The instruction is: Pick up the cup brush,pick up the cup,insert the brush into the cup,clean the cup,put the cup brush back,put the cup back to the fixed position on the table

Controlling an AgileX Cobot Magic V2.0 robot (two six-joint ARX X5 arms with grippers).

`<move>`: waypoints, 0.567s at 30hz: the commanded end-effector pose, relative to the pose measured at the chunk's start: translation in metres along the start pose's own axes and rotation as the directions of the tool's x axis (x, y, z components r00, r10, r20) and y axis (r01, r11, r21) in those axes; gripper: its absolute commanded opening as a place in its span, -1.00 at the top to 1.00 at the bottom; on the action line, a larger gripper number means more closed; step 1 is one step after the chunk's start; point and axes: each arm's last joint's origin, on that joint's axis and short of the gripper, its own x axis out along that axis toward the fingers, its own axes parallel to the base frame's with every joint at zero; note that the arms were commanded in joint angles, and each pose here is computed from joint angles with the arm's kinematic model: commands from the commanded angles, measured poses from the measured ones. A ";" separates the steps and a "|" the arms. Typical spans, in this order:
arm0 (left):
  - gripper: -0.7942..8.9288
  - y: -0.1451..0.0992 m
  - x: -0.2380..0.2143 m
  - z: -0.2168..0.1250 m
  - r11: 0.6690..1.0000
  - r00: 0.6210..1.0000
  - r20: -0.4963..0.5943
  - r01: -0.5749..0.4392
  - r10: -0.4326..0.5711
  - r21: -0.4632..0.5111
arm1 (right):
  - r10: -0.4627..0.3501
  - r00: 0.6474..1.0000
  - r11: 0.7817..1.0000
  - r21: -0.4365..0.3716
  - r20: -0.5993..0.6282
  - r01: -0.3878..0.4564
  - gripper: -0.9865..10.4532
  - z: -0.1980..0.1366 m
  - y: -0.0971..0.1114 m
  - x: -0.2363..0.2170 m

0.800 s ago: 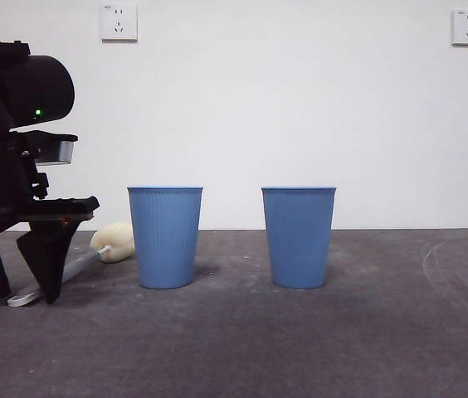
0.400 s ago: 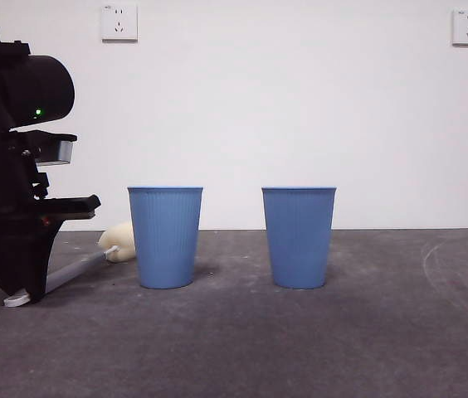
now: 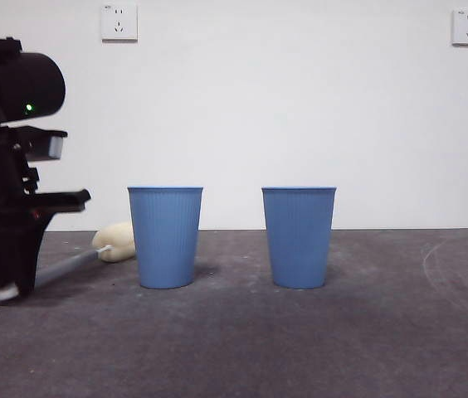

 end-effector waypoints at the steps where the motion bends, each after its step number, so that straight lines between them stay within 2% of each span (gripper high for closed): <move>1: 0.79 0.003 -0.013 0.006 1.000 0.999 0.052 0.003 -0.002 -0.010 | 0.002 1.000 1.000 -0.001 0.006 -0.002 -0.21 0.001 0.000 -0.001; 5: 0.79 0.005 -0.034 0.015 1.000 0.994 0.113 0.009 -0.008 -0.007 | 0.001 1.000 1.000 -0.002 0.008 -0.001 -0.21 0.001 0.000 -0.001; 10: 0.86 0.007 -0.068 0.021 0.999 0.985 0.173 0.015 -0.023 0.047 | -0.002 1.000 1.000 -0.016 0.026 0.002 -0.21 0.004 0.000 0.000; 17: 0.85 0.008 -0.121 0.007 0.984 0.950 0.274 0.117 -0.149 0.131 | 0.026 0.999 0.998 -0.063 0.037 -0.024 -0.21 0.016 -0.006 0.013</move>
